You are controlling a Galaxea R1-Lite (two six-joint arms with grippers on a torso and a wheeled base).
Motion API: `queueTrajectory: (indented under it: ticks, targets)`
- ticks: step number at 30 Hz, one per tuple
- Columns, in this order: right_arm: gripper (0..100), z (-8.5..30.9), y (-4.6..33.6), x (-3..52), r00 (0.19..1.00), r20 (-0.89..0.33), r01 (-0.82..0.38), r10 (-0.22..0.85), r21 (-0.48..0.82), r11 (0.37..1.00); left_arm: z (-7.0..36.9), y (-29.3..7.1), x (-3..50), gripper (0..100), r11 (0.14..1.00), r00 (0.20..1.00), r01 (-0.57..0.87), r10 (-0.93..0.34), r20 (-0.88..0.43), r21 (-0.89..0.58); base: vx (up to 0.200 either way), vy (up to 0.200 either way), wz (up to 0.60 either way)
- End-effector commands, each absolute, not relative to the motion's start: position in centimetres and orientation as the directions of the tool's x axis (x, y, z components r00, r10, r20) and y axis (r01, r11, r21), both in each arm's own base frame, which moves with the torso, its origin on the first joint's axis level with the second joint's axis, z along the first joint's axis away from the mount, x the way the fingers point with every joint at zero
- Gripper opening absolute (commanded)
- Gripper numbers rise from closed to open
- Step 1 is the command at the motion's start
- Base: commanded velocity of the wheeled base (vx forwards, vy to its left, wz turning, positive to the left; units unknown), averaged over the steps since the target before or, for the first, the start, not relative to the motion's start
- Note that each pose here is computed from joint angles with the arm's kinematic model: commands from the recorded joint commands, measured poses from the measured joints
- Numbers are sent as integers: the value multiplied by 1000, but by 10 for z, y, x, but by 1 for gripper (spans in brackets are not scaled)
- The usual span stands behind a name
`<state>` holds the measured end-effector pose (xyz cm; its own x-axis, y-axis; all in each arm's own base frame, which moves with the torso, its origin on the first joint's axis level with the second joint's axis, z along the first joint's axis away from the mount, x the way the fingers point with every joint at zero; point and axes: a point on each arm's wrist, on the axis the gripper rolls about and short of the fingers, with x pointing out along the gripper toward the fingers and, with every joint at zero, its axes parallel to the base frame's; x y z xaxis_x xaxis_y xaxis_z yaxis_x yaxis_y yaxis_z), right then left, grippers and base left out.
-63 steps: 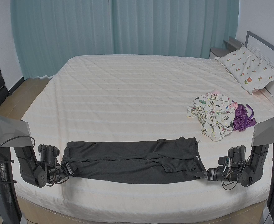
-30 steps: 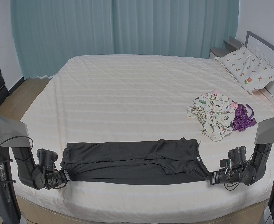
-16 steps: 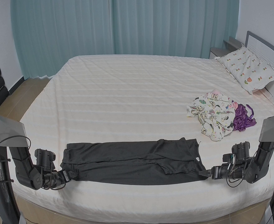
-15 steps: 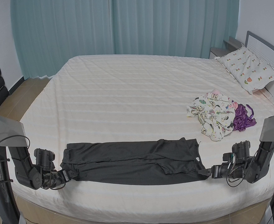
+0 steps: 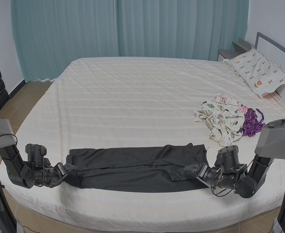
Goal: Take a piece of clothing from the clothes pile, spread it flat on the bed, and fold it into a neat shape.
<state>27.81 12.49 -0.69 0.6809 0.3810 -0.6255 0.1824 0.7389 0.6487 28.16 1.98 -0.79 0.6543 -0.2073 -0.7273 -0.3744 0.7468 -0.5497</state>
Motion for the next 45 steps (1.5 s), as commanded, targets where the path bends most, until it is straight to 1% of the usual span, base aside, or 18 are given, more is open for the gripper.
queueTrajectory:
  ticks: [1,4,10,14,19,22,25,32,39,45]
  targets:
    - [100,-33,164,276,646,-658,176,387,622,763,0,35,293,100,704,700,-391,-190,-688,-593,0,0,0]
    - [100,-34,167,279,660,-655,181,367,613,769,-7,38,297,100,699,692,-406,-185,-698,-588,0,0,0]
    - [100,-34,170,282,644,-678,198,354,595,779,-12,44,301,100,690,692,-423,-173,-701,-587,0,0,0]
    - [100,-36,170,295,671,-664,209,330,596,775,-13,44,302,100,690,691,-423,-173,-702,-587,0,0,0]
    - [100,-39,170,302,682,-657,211,322,599,773,-13,44,302,100,690,691,-423,-173,-702,-587,0,0,0]
    - [100,-40,170,303,682,-659,210,318,593,777,-13,44,302,100,690,691,-423,-173,-702,-587,0,0,0]
    - [100,-43,170,305,676,-667,195,313,572,796,-13,44,302,100,690,691,-423,-173,-702,-587,0,0,0]
    - [100,-43,171,320,671,-681,217,294,559,800,-13,44,302,100,691,690,-423,-174,-703,-586,0,0,0]
    - [100,-47,171,323,679,-687,222,260,529,819,-14,45,302,100,691,691,-423,-172,-702,-585,0,0,0]
    - [100,-48,172,322,678,-690,226,252,522,822,-14,45,302,100,691,691,-423,-172,-702,-585,0,0,0]
